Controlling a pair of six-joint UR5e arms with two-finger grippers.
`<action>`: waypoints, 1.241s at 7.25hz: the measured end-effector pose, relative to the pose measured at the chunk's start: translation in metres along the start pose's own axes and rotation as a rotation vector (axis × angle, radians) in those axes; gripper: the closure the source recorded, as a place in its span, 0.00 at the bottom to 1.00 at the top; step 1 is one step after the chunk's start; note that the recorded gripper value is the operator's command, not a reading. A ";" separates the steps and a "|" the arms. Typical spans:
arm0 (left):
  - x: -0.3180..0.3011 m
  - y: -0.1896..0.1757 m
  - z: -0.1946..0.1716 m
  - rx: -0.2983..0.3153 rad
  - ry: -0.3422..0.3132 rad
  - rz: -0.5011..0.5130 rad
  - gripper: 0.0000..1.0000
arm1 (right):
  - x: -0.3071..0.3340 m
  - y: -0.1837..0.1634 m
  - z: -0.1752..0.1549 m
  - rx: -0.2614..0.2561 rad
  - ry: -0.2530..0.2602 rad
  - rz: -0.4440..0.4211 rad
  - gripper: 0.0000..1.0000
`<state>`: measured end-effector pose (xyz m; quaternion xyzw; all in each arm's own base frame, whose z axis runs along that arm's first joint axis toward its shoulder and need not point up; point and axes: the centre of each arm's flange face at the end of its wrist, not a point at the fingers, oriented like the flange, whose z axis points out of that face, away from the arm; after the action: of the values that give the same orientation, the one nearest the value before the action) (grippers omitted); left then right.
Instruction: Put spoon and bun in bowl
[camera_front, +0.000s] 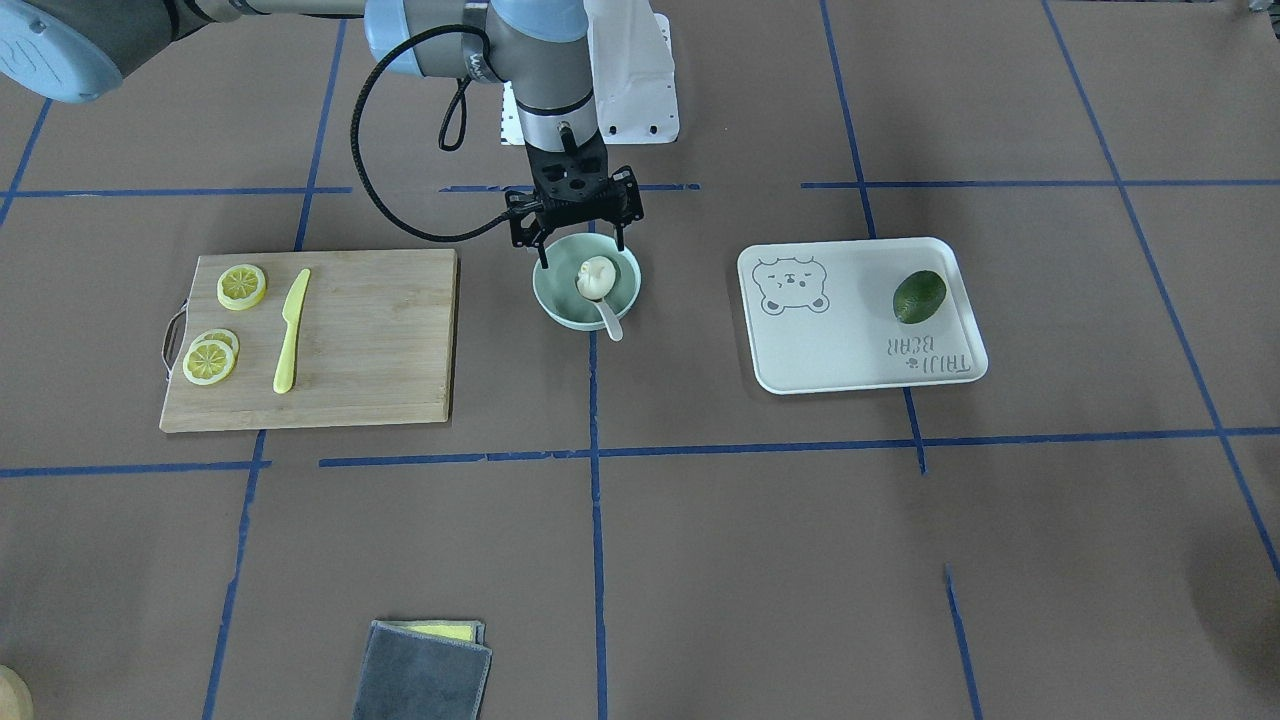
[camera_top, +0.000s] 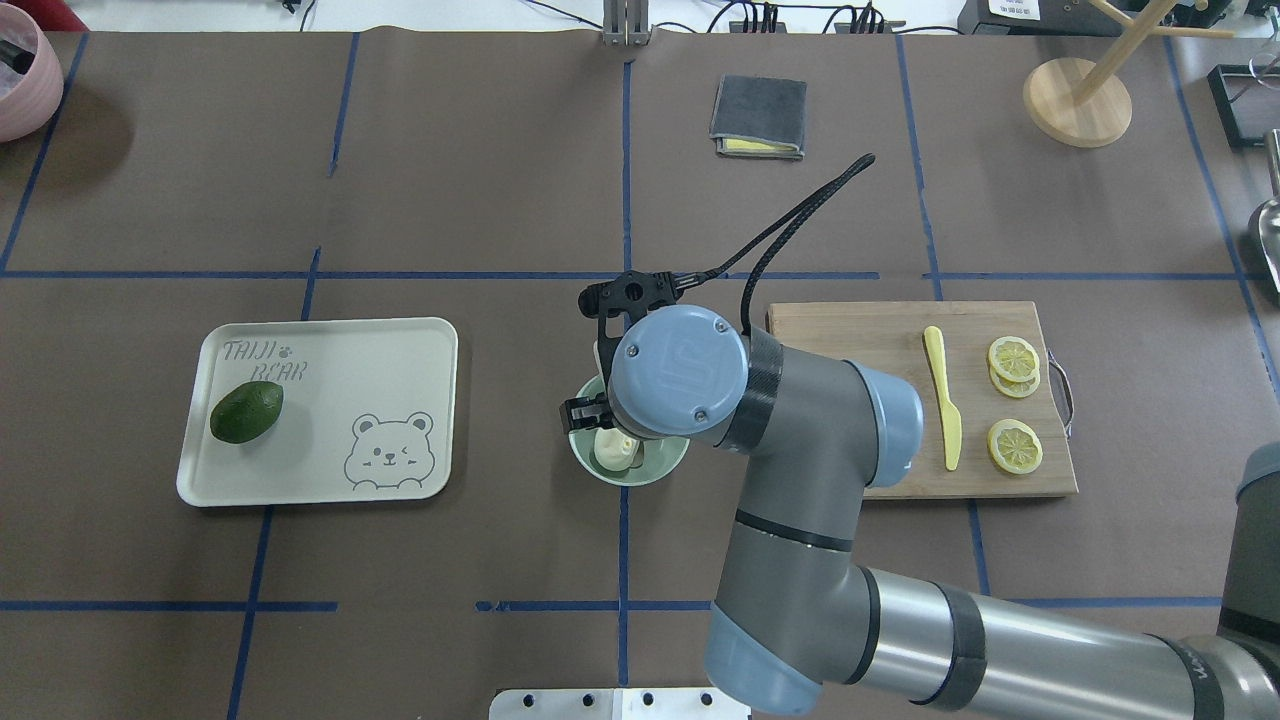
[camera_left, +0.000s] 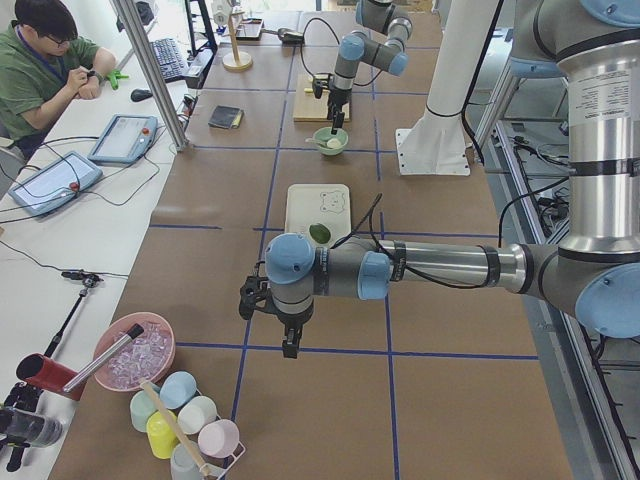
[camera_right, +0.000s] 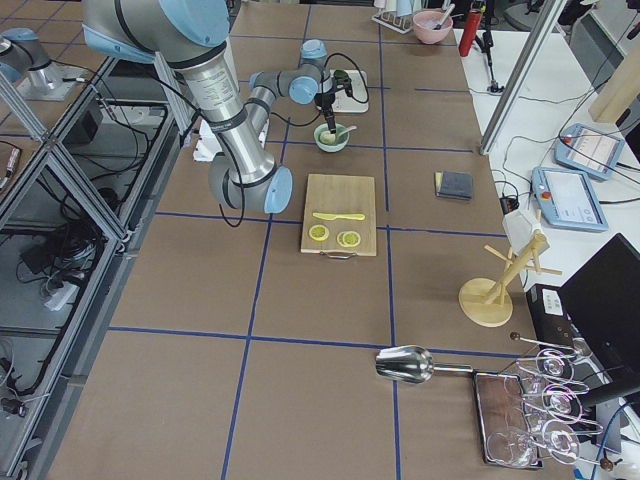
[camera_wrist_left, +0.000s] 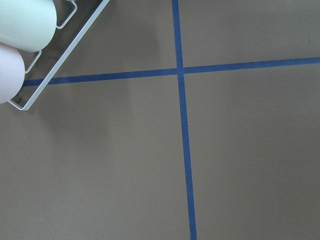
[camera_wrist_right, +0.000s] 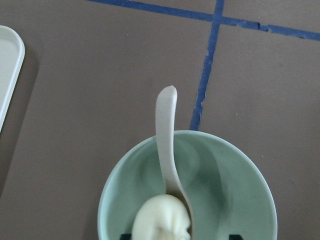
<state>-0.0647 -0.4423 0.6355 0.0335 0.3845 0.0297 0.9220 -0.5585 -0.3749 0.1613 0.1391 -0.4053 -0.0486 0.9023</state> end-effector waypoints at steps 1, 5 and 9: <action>0.000 0.000 0.000 -0.001 0.000 -0.002 0.00 | 0.027 -0.023 -0.016 -0.011 -0.006 -0.005 0.00; -0.002 0.009 0.000 -0.006 0.000 -0.009 0.00 | 0.266 -0.129 -0.081 -0.084 0.014 -0.193 0.00; 0.004 0.007 -0.005 0.003 0.000 0.002 0.00 | 0.581 -0.095 -0.136 -0.163 0.081 -0.191 0.00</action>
<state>-0.0653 -0.4343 0.6301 0.0354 0.3847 0.0302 0.9219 -0.0672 -0.5537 0.4646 0.1053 -0.3482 -0.1614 0.9174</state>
